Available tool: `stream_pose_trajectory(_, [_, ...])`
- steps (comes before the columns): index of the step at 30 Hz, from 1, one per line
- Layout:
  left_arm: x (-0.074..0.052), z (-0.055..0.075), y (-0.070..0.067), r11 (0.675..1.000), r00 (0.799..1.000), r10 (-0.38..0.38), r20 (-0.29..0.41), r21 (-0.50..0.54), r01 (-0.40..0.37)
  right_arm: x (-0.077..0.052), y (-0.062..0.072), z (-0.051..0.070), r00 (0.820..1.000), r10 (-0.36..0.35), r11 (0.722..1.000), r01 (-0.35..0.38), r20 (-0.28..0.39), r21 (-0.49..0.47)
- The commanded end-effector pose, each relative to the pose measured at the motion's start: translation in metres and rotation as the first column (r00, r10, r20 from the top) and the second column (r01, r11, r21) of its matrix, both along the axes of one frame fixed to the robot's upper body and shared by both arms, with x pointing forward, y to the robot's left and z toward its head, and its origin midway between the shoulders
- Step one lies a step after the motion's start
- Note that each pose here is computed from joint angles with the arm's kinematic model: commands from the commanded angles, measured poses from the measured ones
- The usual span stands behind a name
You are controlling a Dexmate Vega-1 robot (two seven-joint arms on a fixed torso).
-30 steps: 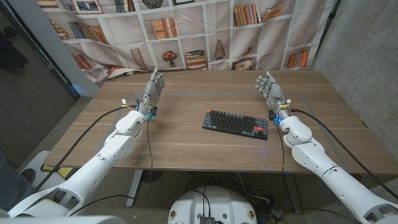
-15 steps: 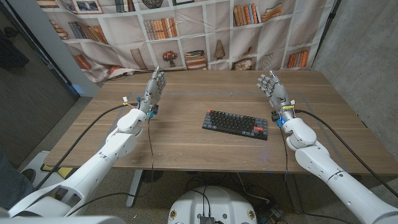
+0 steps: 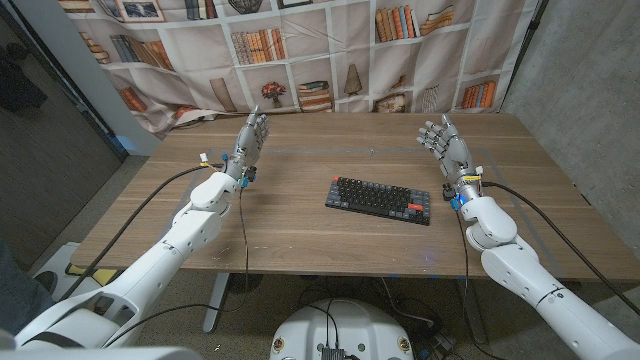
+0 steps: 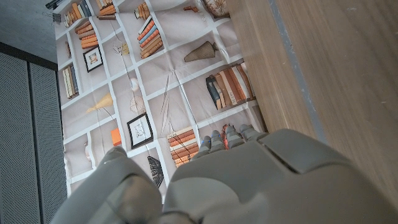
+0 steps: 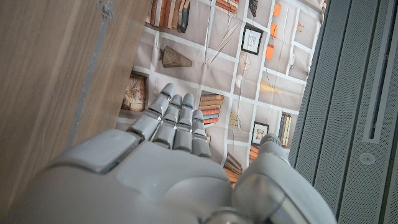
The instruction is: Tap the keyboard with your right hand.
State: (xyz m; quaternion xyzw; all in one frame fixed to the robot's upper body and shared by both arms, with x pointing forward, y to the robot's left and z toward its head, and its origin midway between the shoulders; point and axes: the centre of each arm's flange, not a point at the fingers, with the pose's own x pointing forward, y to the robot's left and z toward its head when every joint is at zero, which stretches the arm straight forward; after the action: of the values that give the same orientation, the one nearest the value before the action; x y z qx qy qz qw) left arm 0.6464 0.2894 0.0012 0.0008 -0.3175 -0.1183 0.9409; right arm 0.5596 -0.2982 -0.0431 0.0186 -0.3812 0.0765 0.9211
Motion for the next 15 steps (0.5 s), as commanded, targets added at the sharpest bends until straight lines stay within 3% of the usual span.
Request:
stream_pose_trajectory(1, [0.003, 0.001, -0.004, 1.000, 1.000, -0.010, -0.009, 0.007, 0.010, -0.018, -0.003, -0.010, 1.000, -0.014, 1.000, 0.013, 0.014, 0.024])
stream_pose_trajectory(15, [0.002, -0.003, -0.008, 1.000, 1.000, -0.014, -0.013, 0.004, 0.014, -0.033, -0.003, -0.017, 0.999, -0.024, 0.999, 0.023, 0.021, 0.030])
